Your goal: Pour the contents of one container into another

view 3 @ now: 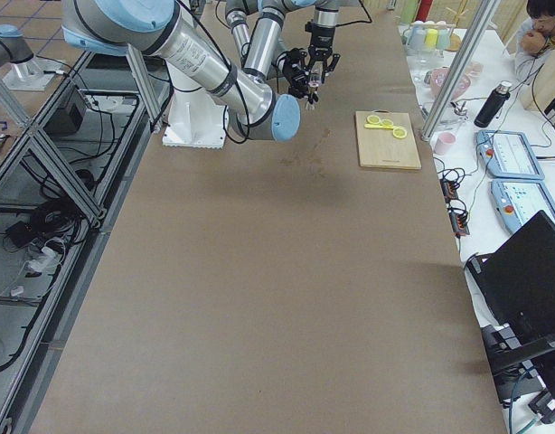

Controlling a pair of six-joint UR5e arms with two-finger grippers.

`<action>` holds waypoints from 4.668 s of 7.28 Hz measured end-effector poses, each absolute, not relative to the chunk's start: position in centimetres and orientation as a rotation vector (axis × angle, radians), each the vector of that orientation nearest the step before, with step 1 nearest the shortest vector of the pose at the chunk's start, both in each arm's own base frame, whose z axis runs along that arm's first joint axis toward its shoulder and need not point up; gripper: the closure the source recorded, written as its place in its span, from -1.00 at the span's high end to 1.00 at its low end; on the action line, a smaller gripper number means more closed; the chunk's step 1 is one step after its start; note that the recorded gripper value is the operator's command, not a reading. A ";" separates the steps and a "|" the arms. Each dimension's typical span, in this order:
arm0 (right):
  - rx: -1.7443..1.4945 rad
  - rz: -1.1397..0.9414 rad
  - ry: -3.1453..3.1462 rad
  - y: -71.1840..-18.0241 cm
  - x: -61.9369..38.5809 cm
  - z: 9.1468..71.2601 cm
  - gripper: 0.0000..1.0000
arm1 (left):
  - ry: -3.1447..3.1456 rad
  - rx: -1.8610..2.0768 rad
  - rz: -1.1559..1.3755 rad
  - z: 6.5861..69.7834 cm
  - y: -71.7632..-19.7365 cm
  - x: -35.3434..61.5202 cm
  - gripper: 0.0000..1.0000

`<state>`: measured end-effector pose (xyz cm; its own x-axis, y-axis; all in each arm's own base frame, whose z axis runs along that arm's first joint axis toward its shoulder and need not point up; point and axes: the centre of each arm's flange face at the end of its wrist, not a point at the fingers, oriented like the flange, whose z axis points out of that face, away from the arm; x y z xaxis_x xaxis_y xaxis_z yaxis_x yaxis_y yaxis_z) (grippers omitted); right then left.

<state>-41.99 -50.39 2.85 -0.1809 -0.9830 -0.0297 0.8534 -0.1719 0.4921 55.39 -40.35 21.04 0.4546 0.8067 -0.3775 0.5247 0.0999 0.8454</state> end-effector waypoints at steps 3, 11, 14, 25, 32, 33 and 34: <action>0.500 -1.666 -0.489 -50.0 -36.5 8.2 -1.00 | 1.196 1.567 0.305 21.3 -40.6 55.1 -1.00; 0.744 -1.484 -0.832 -53.0 -22.9 24.5 -1.00 | 0.975 1.624 0.183 30.0 -50.7 42.5 -1.00; 0.850 -1.488 -0.880 -53.2 -21.7 30.2 -1.00 | 0.905 1.607 0.168 33.4 -52.4 39.0 -1.00; 1.030 -1.164 -1.067 -54.1 -22.5 45.0 -1.00 | 0.852 1.422 -0.234 44.0 -53.6 30.1 -1.00; 1.067 -1.103 -1.080 -53.8 -22.7 52.5 -1.00 | 0.603 1.253 -0.703 46.0 -48.6 35.9 -1.00; 1.074 -1.095 -1.071 -54.0 -23.7 52.0 -1.00 | 0.604 1.224 -0.737 46.8 -48.0 36.6 -1.00; 1.087 -1.099 -1.064 -53.9 -25.2 51.5 -1.00 | 0.607 1.199 -0.770 47.5 -47.4 37.4 -1.00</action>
